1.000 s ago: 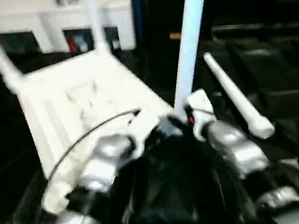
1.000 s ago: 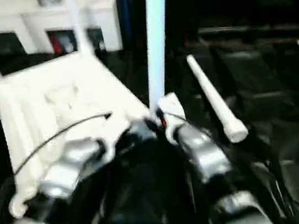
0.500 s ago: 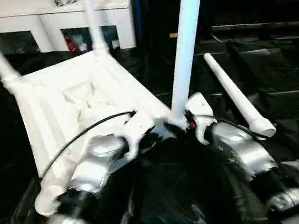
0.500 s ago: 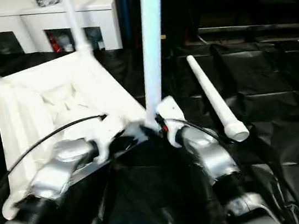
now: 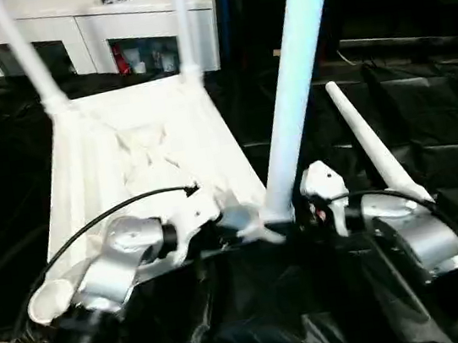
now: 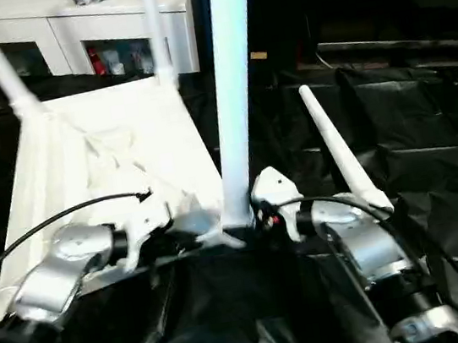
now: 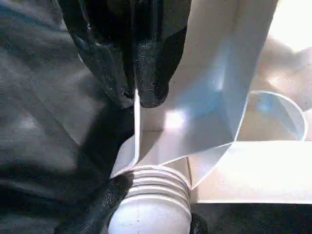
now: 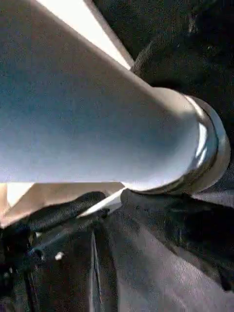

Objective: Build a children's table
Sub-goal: Rotate leg to tighten

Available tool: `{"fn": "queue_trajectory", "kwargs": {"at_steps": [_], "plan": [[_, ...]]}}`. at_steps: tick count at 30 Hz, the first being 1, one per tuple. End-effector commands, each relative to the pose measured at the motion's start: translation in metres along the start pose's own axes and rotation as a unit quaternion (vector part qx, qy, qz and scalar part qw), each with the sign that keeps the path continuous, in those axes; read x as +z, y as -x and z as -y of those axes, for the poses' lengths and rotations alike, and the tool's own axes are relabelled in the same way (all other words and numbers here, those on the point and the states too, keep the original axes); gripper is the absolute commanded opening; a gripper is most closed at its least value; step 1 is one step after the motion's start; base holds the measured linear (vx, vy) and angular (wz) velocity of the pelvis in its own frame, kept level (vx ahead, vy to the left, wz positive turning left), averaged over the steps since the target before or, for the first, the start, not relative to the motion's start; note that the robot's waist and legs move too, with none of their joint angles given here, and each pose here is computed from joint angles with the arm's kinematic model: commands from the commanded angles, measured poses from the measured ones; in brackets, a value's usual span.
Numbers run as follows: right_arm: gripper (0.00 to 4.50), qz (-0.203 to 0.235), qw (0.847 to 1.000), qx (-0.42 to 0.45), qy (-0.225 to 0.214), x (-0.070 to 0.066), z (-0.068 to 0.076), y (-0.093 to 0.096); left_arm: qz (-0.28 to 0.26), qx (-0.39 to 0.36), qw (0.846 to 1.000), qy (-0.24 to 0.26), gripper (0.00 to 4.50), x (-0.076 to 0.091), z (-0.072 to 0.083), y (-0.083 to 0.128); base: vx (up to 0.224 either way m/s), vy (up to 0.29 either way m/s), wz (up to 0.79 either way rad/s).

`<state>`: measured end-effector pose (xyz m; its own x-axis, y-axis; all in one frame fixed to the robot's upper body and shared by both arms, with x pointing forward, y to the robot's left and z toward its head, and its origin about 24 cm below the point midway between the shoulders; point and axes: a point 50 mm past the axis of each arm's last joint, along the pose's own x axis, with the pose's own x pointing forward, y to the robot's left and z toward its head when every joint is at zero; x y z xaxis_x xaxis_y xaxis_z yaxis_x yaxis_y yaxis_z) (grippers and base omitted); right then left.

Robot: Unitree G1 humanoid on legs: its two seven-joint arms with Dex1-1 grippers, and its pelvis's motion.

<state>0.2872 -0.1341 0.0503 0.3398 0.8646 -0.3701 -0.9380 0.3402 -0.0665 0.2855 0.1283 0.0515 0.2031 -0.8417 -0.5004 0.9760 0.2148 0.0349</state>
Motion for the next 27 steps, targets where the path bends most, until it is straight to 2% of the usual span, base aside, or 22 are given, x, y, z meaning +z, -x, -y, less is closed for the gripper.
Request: {"fn": "queue_trajectory", "kwargs": {"at_steps": [1, 7, 11, 12, 15, 17, 19, 20, 22, 25, 27], "plan": [[2.76, 0.018, 0.999, 0.049, 0.016, 0.009, -0.011, -0.009, 0.043, -0.019, 0.998, -0.034, 0.0, 0.02, 0.004, -0.005, 0.0, 0.0, 0.0], [2.72, 0.015, 0.998, 0.052, 0.015, 0.008, -0.015, -0.014, 0.045, -0.012, 0.998, -0.033, 0.0, 0.02, 0.005, -0.007, 0.0, 0.0, 0.0], [2.72, 0.002, 1.0, -0.019, -0.011, 0.001, -0.009, -0.023, 0.039, 0.04, 0.998, -0.028, 0.0, 0.022, -0.003, -0.016, 0.0, 0.0, 0.0], [2.72, -0.005, 0.997, -0.077, -0.023, -0.003, -0.003, -0.029, 0.041, 0.065, 0.997, -0.02, 0.0, 0.025, -0.008, -0.022, 0.0, 0.0, 0.0], [2.71, -0.003, 0.991, -0.122, -0.048, -0.005, 0.001, -0.035, 0.044, 0.087, 0.995, -0.011, 0.0, 0.028, -0.011, -0.028, 0.0, 0.0, 0.0], [2.71, 0.007, 0.983, -0.166, -0.08, -0.005, 0.004, -0.044, 0.043, 0.11, 0.993, 0.0, 0.0, 0.033, -0.014, -0.038, 0.0, 0.0, 0.0], [2.71, 0.013, 0.971, -0.21, -0.111, -0.005, 0.007, -0.052, 0.047, 0.135, 0.99, 0.012, 0.0, 0.039, -0.017, -0.048, 0.0, 0.0, 0.0], [2.7, 0.015, 0.959, -0.249, -0.135, -0.004, 0.01, -0.059, 0.05, 0.155, 0.986, 0.023, 0.0, 0.045, -0.019, -0.057, 0.0, 0.0, 0.0], [2.7, 0.015, 0.949, -0.28, -0.144, -0.001, 0.012, -0.069, 0.053, 0.17, 0.984, 0.029, 0.0, 0.051, -0.019, -0.066, 0.0, 0.0, 0.0], [2.7, 0.026, 0.952, -0.272, -0.136, 0.006, 0.011, -0.076, 0.054, 0.17, 0.984, 0.024, 0.0, 0.054, -0.019, -0.071, 0.0, 0.0, 0.0], [3.26, 0.035, 0.954, -0.266, -0.138, 0.008, 0.011, -0.076, 0.057, 0.162, 0.985, 0.018, 0.0, 0.055, -0.018, -0.071, 0.0, 0.0, 0.0]]}}
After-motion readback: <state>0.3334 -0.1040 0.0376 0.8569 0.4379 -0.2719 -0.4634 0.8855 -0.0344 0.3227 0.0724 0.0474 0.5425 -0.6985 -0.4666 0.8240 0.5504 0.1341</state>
